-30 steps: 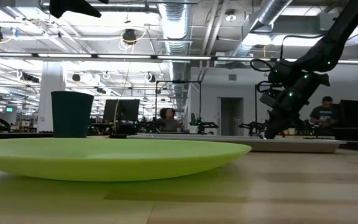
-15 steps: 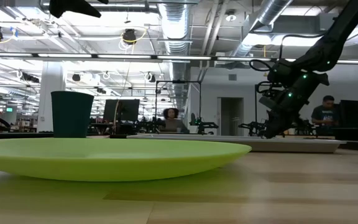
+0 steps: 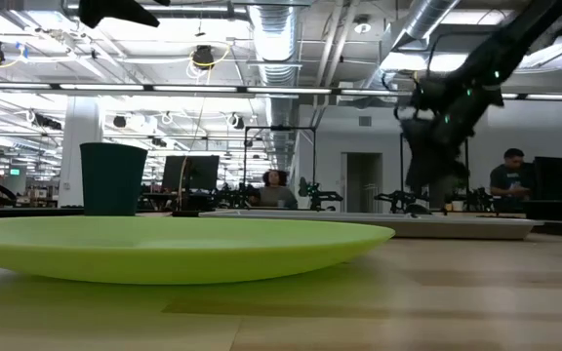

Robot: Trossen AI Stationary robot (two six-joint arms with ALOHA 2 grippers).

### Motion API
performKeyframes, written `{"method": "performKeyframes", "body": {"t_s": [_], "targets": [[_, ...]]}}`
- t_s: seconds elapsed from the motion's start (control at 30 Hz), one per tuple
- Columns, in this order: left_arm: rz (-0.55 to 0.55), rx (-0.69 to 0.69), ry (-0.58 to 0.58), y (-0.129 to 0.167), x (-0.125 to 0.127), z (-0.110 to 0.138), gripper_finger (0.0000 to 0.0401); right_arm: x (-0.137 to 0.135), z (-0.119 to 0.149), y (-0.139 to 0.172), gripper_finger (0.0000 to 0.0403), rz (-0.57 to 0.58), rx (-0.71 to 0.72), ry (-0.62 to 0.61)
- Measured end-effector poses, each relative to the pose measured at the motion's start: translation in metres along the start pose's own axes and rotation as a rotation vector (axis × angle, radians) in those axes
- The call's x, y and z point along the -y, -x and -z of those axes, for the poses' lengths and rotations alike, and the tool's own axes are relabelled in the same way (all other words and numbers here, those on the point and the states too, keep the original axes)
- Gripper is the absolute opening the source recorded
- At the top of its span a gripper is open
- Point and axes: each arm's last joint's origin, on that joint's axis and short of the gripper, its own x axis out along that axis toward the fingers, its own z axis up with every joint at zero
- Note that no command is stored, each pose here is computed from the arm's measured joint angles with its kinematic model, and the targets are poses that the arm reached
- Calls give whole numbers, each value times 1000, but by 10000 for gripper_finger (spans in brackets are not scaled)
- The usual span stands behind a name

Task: Pick and place plate/cup/fork/spoon on tray
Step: Put the light orange fork on the gray tray to the left of the spoon

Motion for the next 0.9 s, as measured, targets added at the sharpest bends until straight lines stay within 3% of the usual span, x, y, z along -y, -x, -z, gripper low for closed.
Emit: {"method": "performKeyframes", "body": {"t_s": [0.1,0.27,0.43,0.6,0.77,0.83,0.9], "targets": [[30,-17,-1,0,1,1,217,-26,2,11,122,-135,-58,-29],[69,-40,5,0,2,1,217,-85,31,16,123,-356,-233,-26],[68,-40,24,0,2,1,217,-146,76,11,123,-263,-301,15],[67,-40,43,0,2,1,217,-191,123,6,123,-166,-238,43],[68,-41,45,0,2,1,217,-217,162,-4,142,-119,-181,17],[67,-40,50,0,2,1,217,-219,176,-9,157,-89,-229,33],[67,-41,50,0,2,1,217,-213,191,-14,171,12,-317,14]]}}
